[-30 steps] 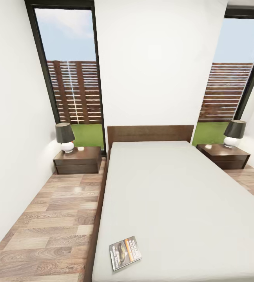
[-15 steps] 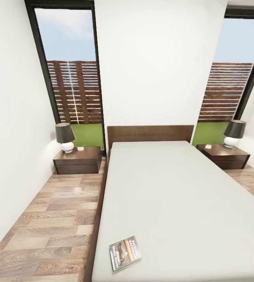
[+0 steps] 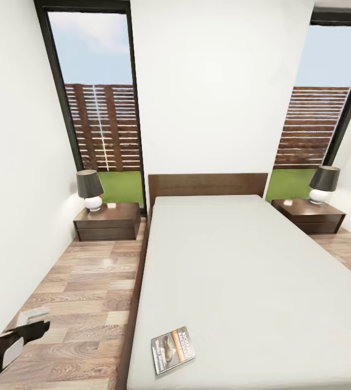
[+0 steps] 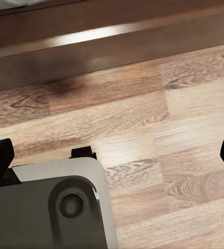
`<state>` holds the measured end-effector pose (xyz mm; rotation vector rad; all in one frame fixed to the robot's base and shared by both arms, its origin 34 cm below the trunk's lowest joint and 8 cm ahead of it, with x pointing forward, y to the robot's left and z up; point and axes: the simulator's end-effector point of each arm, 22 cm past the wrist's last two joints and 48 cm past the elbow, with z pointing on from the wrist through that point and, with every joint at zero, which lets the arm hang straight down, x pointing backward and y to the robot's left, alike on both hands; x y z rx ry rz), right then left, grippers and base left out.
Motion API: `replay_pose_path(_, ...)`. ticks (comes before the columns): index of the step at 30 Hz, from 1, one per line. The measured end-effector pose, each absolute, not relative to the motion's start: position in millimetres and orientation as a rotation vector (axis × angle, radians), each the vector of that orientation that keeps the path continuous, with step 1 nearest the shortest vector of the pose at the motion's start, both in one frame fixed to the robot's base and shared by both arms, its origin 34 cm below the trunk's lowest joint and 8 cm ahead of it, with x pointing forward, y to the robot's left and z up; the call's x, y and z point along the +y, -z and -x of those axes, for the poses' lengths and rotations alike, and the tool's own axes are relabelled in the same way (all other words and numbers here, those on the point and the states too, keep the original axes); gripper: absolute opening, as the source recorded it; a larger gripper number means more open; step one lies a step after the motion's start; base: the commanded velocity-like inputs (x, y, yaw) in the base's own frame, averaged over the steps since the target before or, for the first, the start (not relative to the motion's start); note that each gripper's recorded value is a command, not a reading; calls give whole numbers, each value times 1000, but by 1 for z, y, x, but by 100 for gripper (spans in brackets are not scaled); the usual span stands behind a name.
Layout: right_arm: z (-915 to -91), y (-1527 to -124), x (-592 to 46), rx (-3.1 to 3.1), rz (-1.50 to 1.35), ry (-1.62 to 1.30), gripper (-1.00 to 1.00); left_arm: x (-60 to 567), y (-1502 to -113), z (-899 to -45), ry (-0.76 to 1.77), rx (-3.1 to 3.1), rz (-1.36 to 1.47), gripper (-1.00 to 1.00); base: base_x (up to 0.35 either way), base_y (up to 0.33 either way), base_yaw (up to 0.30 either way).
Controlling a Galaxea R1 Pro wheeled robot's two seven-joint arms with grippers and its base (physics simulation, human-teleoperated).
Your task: In the bedroom, move the book from the bed onto either nightstand, and place the two sandals side by side next to the bed.
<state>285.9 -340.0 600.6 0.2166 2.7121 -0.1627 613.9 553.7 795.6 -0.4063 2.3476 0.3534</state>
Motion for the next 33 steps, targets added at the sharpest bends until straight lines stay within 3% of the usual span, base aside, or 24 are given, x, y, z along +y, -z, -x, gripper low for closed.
replay_pose_path(6,-286,-601,-344,2711,-222,175,100,479,-820,-682,-207,2341,323,100,0,0,0)
replay_pose_path(17,-285,-600,-338,2714,-221,166,100,356,-832,-731,-115,2346,151,100,0,0,0)
replay_pose_path(33,-285,-600,-332,2716,-223,156,100,270,-857,-762,-40,2304,77,100,0,0,0)
